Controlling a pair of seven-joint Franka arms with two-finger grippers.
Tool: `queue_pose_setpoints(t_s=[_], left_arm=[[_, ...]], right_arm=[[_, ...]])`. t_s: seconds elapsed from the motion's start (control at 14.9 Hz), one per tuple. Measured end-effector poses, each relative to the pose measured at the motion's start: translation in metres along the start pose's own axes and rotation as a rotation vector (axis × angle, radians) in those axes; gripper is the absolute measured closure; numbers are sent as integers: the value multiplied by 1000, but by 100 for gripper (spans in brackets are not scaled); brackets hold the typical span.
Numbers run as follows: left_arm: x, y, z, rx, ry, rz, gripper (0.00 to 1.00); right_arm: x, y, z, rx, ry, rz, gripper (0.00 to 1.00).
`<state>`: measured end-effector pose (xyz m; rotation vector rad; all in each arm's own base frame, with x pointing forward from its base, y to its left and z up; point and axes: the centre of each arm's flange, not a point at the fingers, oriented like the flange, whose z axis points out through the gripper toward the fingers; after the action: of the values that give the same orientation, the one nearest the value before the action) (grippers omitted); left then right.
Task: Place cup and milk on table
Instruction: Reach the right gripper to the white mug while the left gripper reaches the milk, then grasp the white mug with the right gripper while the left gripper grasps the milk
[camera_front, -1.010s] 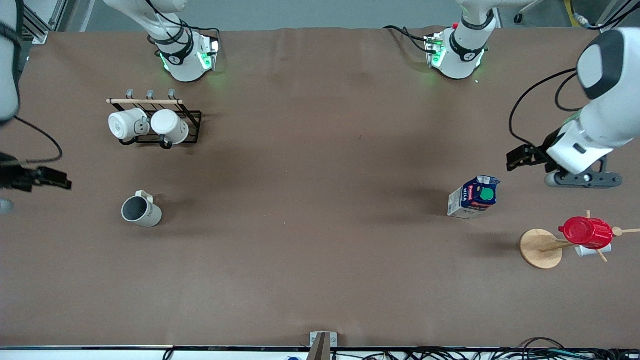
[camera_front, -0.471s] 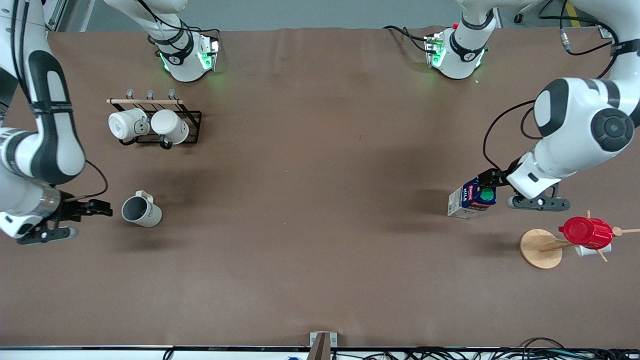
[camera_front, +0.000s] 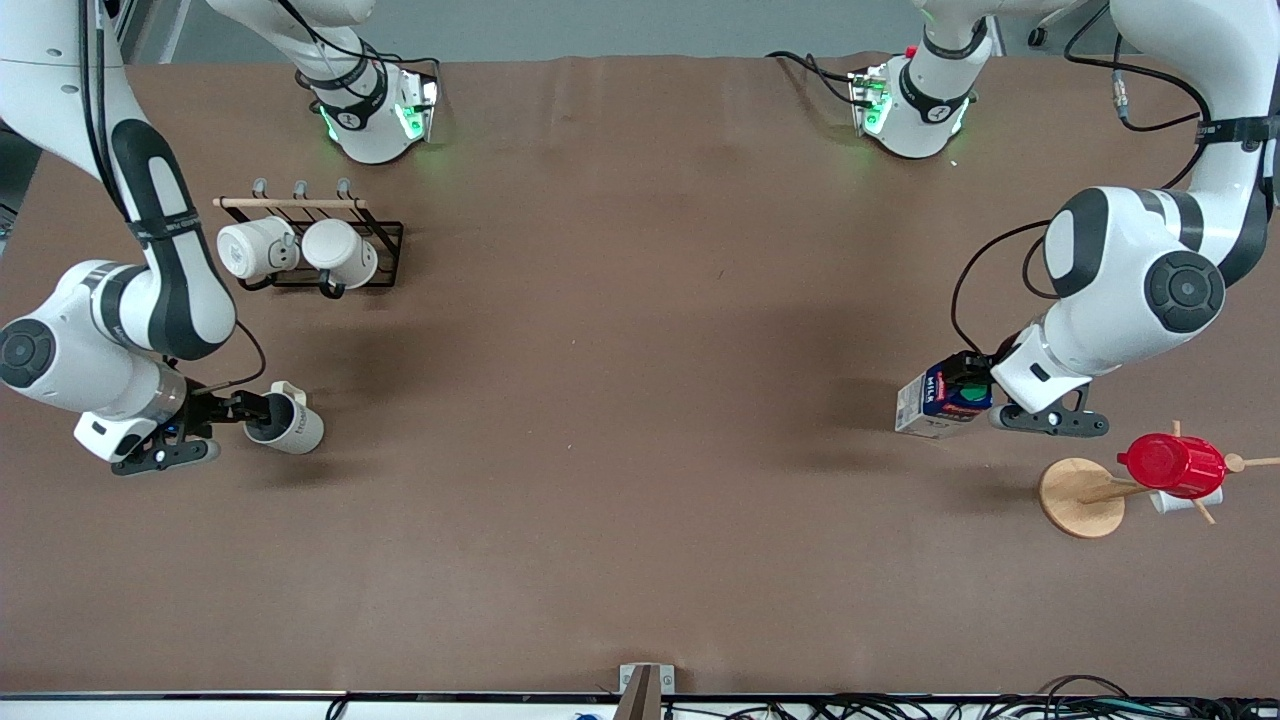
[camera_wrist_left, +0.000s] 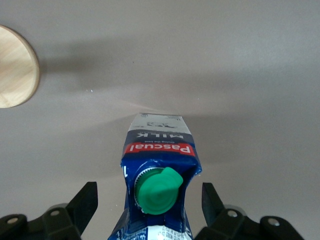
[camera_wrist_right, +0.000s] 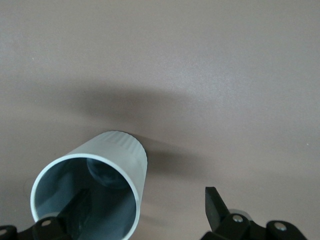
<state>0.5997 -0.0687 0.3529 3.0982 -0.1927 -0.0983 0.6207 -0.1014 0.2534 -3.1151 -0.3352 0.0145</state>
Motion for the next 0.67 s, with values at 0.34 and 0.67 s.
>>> queue_pose_setpoints(t_s=[0.34, 0.67], left_arm=[[-5, -1, 9, 0, -20, 0, 35], [-4, -1, 7, 0, -15, 0, 63]], right_arm=[[-5, -2, 11, 3, -10, 0, 35], [-6, -5, 13, 6, -16, 39, 87]])
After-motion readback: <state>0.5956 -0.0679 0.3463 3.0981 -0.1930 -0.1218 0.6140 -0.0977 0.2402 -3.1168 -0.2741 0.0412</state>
